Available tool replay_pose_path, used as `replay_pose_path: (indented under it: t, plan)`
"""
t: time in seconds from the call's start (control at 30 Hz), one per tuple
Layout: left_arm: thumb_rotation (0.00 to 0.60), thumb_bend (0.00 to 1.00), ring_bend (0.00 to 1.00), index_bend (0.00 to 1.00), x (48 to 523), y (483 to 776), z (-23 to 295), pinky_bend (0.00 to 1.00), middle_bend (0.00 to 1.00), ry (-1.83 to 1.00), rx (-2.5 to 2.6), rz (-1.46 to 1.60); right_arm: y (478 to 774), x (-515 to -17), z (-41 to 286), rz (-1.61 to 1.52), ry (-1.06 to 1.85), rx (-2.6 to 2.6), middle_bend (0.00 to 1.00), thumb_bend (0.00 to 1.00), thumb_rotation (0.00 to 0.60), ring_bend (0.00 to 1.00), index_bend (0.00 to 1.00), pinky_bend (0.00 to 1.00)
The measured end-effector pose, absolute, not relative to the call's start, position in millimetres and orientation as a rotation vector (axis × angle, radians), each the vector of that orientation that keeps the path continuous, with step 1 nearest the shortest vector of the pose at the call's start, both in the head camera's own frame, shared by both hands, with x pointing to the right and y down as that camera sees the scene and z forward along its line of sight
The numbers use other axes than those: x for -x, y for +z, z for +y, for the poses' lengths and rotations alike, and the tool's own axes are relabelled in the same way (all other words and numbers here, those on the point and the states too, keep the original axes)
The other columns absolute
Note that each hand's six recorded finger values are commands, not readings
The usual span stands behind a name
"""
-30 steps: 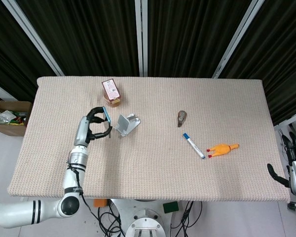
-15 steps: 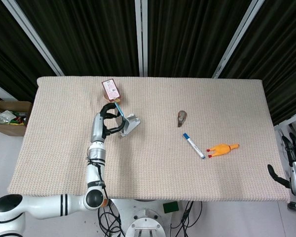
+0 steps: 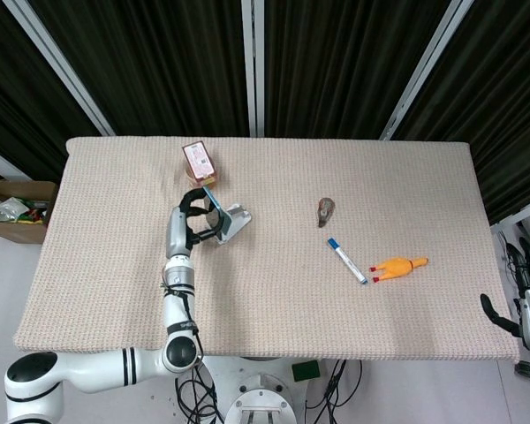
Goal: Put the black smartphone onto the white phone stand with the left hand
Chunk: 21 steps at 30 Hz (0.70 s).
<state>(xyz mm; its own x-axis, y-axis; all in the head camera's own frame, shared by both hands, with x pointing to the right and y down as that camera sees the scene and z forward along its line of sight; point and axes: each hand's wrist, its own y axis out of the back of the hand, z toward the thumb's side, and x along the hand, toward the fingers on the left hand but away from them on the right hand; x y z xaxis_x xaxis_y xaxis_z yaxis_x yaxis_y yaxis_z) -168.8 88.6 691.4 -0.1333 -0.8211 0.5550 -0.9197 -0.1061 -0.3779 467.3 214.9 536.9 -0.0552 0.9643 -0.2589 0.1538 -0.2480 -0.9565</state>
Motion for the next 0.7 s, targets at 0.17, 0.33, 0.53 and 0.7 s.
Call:
replay_pose_path:
  t: [0.17, 0.33, 0.53, 0.7]
  plan:
    - [0.600, 0.43, 0.39, 0.73, 165, 691, 89, 0.30, 0.73, 1.051, -1.958, -2.008, 539, -464, 214, -1.231, 1.385, 1.483, 0.00, 0.32, 0.600, 0.00, 0.00, 0.00]
    - [0.600, 0.43, 0.39, 0.72, 164, 692, 88, 0.30, 0.73, 1.063, -1.963, -2.022, 541, -465, 215, -1.231, 1.393, 1.484, 0.00, 0.32, 0.600, 0.00, 0.00, 0.00]
    - [0.600, 0.43, 0.39, 0.72, 162, 701, 91, 0.30, 0.73, 1.112, -1.979, -2.030, 540, -468, 216, -1.236, 1.401, 1.477, 0.00, 0.32, 0.600, 0.00, 0.00, 0.00]
    - [0.600, 0.43, 0.39, 0.72, 159, 706, 95, 0.30, 0.73, 1.133, -2.000, -2.036, 542, -469, 216, -1.230, 1.405, 1.482, 0.00, 0.32, 0.600, 0.00, 0.00, 0.00]
